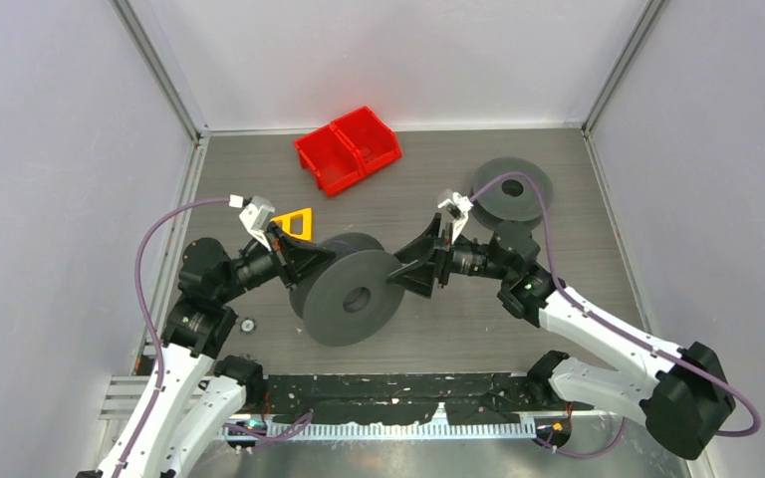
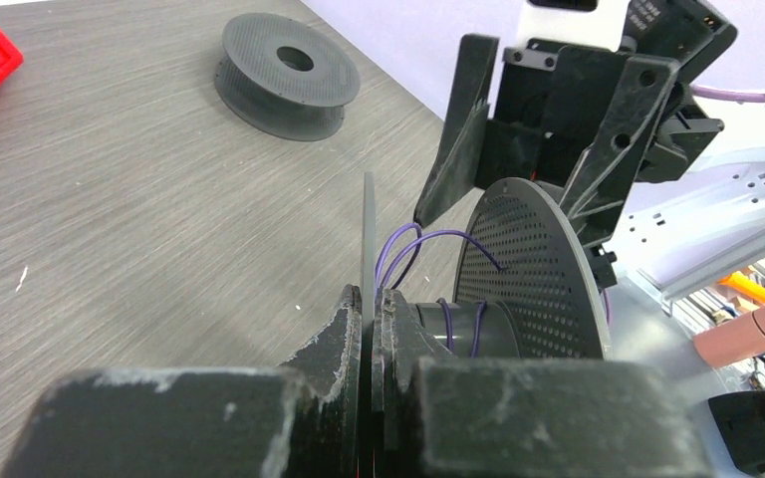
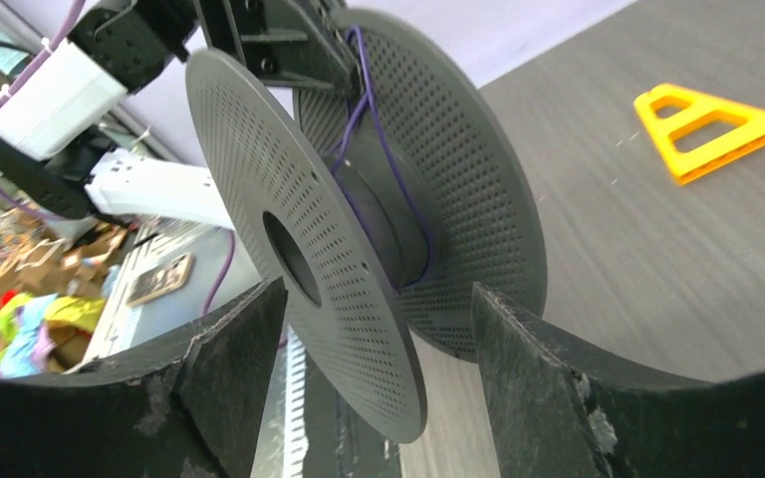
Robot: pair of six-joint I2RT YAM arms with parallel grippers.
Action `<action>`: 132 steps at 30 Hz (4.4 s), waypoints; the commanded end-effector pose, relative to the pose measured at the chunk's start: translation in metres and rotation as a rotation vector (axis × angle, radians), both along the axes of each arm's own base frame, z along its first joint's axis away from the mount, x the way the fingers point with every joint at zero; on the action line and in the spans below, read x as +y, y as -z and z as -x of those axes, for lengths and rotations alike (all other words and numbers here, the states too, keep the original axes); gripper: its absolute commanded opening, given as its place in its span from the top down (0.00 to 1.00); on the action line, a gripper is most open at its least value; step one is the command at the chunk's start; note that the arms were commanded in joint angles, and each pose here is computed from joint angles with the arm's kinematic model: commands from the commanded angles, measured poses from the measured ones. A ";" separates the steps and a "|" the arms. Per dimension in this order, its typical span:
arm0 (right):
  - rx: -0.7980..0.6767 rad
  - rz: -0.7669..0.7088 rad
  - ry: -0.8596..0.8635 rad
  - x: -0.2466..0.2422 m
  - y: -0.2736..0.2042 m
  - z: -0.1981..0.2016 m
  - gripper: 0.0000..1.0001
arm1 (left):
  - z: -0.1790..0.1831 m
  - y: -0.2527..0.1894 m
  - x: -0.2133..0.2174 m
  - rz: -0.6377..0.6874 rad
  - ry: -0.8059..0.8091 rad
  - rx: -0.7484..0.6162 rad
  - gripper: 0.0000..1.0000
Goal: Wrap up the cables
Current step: Wrap the cable around the cable reel, then place the cable reel at the center of the board.
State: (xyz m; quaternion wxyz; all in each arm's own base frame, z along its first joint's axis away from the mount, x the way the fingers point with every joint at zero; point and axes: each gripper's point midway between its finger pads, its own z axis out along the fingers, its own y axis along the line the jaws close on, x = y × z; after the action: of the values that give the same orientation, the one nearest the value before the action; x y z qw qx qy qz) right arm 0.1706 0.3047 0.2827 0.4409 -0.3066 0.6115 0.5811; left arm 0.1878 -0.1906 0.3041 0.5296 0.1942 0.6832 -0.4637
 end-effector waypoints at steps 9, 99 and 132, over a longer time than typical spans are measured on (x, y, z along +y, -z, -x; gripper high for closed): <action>-0.009 -0.120 -0.164 0.012 -0.027 0.016 0.68 | 0.006 -0.032 -0.003 0.061 0.038 -0.085 1.00; 0.355 -0.030 0.132 -0.043 0.084 -0.110 0.95 | -0.044 0.046 0.033 -0.188 -0.190 0.113 0.46; 0.471 -0.017 0.186 -0.054 0.117 -0.126 0.95 | -0.062 0.233 0.004 -0.215 -0.492 0.739 0.58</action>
State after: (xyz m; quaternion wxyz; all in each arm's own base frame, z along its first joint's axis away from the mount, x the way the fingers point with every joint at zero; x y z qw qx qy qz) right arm 0.3001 0.2500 0.1536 0.3196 -0.0744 0.7385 0.5890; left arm 0.2255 -0.1776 0.0623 0.2862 -0.0798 0.9094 -0.2911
